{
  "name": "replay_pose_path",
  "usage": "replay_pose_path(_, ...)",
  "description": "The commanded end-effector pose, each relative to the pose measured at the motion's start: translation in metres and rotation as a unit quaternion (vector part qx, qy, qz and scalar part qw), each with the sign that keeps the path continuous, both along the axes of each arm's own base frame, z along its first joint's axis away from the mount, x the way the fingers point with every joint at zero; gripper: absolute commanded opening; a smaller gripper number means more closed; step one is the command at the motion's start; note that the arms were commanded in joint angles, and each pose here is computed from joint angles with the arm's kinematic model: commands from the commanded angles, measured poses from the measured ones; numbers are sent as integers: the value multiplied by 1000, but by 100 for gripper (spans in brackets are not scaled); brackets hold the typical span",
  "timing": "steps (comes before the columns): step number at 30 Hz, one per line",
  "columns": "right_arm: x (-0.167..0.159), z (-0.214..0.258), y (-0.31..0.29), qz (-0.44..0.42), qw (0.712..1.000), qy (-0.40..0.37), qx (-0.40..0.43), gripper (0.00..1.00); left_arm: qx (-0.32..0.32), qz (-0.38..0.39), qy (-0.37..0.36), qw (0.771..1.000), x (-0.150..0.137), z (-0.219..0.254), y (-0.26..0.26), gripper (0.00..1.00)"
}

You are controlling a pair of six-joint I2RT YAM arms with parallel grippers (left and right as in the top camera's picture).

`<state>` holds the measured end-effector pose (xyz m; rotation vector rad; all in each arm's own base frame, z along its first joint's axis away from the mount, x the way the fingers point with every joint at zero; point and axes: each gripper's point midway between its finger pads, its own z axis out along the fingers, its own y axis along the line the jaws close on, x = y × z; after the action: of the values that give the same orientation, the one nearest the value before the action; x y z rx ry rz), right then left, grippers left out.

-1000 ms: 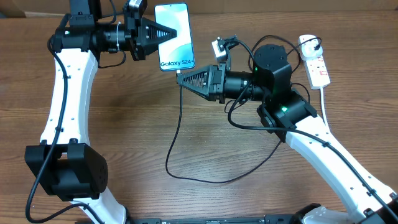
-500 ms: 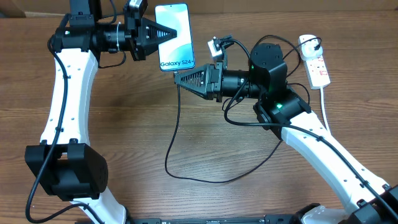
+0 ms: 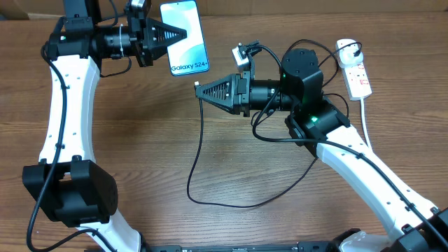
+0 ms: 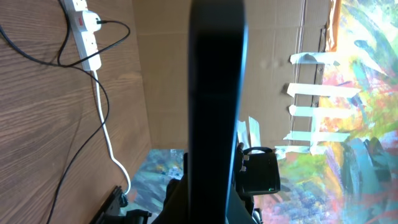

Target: Plug charger to phone and switch on socket

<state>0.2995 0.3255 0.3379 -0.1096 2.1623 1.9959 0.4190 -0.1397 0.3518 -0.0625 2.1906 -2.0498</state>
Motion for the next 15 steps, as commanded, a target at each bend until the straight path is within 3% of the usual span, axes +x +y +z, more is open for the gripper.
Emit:
replay_pose_path(1,2,10,1,-7,1000,-11,6,4,-22,-24,-6,999,-7,10,-5,4)
replay_pose_path(15,6,15,1,-16,999,-26,13,4,-28,-41,-6,999,-13,13,-14,4)
